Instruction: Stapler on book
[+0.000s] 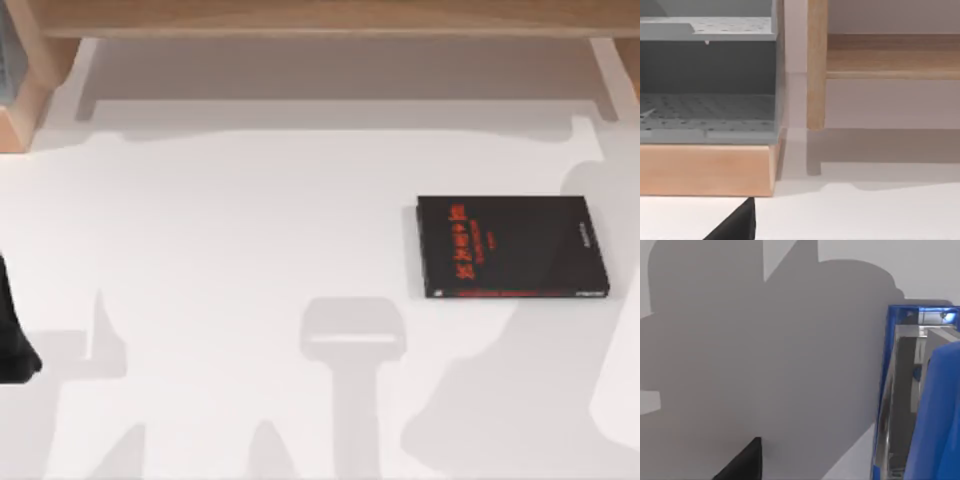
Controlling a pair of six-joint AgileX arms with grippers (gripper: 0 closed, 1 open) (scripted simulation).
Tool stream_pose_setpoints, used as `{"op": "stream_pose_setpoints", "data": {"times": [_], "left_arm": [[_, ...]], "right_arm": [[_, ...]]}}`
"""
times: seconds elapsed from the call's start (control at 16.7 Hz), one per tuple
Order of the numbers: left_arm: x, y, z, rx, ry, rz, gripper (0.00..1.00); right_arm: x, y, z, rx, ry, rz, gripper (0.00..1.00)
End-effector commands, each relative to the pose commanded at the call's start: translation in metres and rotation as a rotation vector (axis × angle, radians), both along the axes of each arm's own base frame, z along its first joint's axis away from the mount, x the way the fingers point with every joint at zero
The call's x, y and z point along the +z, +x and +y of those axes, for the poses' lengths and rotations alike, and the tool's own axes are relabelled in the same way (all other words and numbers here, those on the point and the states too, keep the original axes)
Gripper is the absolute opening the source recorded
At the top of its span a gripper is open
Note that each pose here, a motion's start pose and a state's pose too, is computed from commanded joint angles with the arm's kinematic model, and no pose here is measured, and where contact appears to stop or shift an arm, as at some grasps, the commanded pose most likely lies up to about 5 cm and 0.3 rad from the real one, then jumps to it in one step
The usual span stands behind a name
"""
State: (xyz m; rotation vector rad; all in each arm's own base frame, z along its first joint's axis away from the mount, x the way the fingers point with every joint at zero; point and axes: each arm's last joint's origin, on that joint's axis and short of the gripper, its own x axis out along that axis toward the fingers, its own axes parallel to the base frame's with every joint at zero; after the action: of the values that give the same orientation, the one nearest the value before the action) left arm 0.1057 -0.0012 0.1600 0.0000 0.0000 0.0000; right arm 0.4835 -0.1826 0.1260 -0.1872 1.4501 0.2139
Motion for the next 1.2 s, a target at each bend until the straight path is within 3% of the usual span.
{"op": "stream_pose_setpoints", "data": {"times": [0.6,1.2], "left_arm": [[0.0,0.0,0.0,0.0,0.0,0.0,1.0],[0.0,0.0,0.0,0.0,0.0,0.0,1.0]], "right_arm": [[0.0,0.0,0.0,0.0,0.0,0.0,0.02],[0.0065,-0.0007,0.0002,-0.002,-0.003,-0.011,0.0]]}}
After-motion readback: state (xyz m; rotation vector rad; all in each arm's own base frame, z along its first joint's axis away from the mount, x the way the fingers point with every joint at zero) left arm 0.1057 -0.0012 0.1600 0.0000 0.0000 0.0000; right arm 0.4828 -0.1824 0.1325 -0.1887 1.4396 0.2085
